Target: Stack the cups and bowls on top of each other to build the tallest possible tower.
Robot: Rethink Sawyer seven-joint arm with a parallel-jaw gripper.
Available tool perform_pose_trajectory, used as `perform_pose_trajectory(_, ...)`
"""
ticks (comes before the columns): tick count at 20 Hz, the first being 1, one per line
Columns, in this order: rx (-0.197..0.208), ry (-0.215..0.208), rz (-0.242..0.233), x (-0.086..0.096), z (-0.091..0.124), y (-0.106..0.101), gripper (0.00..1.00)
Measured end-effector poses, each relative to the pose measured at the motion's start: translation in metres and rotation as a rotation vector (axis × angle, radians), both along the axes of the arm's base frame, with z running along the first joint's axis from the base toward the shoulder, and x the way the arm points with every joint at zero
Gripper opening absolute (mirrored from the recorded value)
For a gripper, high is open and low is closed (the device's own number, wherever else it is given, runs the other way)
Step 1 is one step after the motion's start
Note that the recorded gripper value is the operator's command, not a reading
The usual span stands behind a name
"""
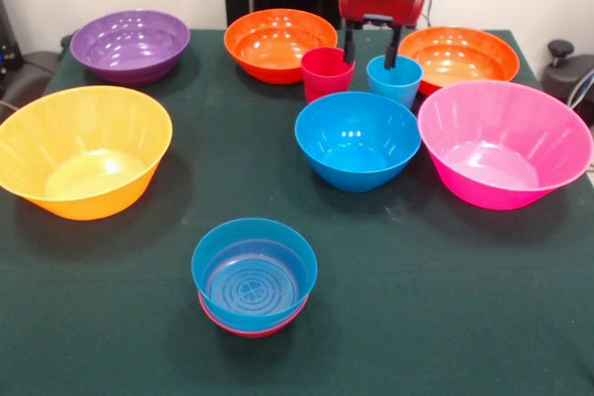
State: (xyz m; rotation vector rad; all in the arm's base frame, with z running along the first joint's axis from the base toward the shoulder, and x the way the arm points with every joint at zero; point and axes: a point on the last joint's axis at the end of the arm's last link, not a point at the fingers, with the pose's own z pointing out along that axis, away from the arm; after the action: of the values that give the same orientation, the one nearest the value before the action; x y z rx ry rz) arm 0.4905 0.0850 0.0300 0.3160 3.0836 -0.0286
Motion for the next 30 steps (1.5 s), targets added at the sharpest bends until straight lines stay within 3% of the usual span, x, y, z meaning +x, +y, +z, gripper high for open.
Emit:
perform_pose_trajectory(8,0.001,-0.021,-0.004,-0.004,-0.014,-0.002,1.0)
perform_pose_trajectory(15,0.003,-0.005,-0.006,-0.011,-0.022,-0.002,1.0)
perform_pose_trajectory(30,-0.004,0.02,0.012,-0.032,-0.015,0.006,1.0)
